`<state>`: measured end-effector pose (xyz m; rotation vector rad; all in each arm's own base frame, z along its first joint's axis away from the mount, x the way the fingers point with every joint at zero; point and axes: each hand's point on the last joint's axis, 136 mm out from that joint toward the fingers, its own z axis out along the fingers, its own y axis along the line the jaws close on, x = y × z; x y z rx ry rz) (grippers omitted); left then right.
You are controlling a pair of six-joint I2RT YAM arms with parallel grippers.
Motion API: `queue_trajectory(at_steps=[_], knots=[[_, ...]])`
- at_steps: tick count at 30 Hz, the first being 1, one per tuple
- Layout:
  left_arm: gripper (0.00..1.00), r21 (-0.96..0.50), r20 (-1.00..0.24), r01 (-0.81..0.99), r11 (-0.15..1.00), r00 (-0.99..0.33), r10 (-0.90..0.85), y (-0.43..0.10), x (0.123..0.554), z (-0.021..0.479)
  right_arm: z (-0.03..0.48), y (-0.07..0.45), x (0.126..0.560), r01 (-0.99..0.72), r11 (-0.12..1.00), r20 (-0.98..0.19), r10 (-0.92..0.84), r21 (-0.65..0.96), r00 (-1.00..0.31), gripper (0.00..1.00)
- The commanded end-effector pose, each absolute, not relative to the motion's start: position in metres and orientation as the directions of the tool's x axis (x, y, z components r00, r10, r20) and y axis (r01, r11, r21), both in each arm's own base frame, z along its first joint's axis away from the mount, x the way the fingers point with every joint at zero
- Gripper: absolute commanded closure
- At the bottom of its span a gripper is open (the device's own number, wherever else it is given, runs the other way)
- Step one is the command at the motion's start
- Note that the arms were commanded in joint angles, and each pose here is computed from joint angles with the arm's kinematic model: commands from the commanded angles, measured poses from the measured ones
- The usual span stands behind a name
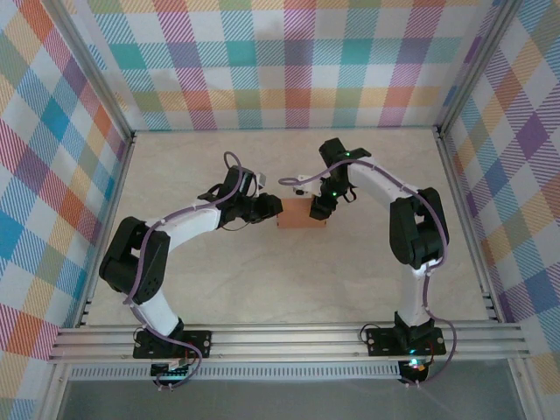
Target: Fold the paper box
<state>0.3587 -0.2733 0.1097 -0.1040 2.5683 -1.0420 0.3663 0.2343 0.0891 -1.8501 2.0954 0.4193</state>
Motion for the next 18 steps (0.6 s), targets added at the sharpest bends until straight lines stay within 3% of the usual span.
queue_trajectory(at_steps=[1, 11, 18], knots=[[0.69, -0.593, -0.201, -0.032, 0.804, -0.962, -0.187, -0.251, 0.336, 0.067, 0.102, 0.236, 0.363, -0.992, 0.122, -0.443, -0.888, 0.034, -0.124, 0.52], [0.69, -0.622, -0.255, 0.023, 0.783, -0.951, -0.174, -0.256, 0.340, 0.107, 0.106, 0.224, 0.361, -0.986, 0.163, -0.414, -0.899, -0.021, -0.140, 0.69], [0.68, -0.552, -0.401, 0.041, 0.833, -0.889, -0.222, -0.225, 0.338, 0.142, 0.120, 0.218, 0.383, -0.956, 0.247, -0.420, -0.893, -0.161, -0.160, 0.69]])
